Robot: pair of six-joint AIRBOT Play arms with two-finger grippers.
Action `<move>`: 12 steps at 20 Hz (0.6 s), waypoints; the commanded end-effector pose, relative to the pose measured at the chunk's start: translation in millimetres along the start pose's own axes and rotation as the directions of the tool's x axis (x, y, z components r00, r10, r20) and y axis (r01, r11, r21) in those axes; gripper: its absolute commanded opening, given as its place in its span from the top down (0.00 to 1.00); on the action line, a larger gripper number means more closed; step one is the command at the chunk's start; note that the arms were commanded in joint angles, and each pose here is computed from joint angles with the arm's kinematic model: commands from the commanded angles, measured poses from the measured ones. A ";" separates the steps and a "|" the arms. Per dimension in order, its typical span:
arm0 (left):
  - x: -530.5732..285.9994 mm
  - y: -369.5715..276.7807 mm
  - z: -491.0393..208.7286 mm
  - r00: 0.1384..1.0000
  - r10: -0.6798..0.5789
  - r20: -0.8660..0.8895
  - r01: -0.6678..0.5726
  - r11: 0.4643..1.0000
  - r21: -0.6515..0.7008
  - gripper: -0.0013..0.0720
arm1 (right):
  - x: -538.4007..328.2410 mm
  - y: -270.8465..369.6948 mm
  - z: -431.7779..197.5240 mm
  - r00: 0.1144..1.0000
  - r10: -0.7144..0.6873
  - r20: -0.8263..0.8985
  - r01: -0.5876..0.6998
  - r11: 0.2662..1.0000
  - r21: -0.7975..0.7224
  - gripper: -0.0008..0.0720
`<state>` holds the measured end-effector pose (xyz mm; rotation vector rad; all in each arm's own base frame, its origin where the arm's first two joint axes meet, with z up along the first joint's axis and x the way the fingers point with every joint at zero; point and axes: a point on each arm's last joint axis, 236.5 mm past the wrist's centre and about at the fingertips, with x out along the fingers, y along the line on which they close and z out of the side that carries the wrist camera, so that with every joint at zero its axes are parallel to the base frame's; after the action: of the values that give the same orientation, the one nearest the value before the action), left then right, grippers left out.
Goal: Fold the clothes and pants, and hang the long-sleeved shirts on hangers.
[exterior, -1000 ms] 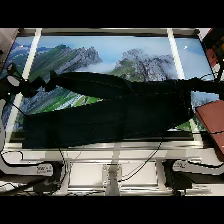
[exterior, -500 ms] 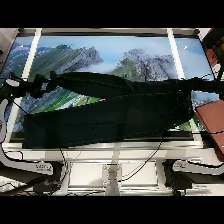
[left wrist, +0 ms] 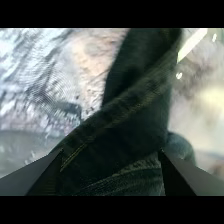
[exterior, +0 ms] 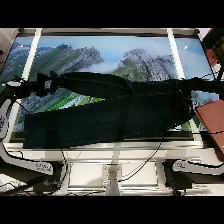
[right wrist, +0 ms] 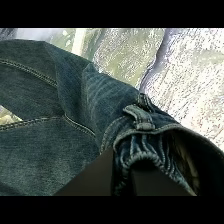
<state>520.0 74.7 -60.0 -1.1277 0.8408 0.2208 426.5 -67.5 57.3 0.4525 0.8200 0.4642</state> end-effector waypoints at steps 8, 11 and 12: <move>4.6 8.9 -33.1 0.991 0.103 -0.082 0.031 0.420 0.907 0.22 | -0.1 -2.7 -3.9 1.000 -0.014 -0.018 0.014 1.000 -0.008 0.94; 5.2 22.1 -34.8 0.982 0.175 -0.070 0.012 0.315 0.949 0.23 | -0.1 -2.7 -3.9 1.000 -0.014 -0.018 0.014 1.000 -0.008 0.94; 4.9 25.0 -31.3 0.981 0.187 -0.056 -0.002 0.294 0.956 0.33 | -0.2 -2.8 -3.9 1.000 -0.014 -0.018 0.014 1.000 -0.008 0.94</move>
<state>500.7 49.7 -77.8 -0.0884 0.9277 -0.2601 424.1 -69.3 53.2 0.4375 0.8374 0.4584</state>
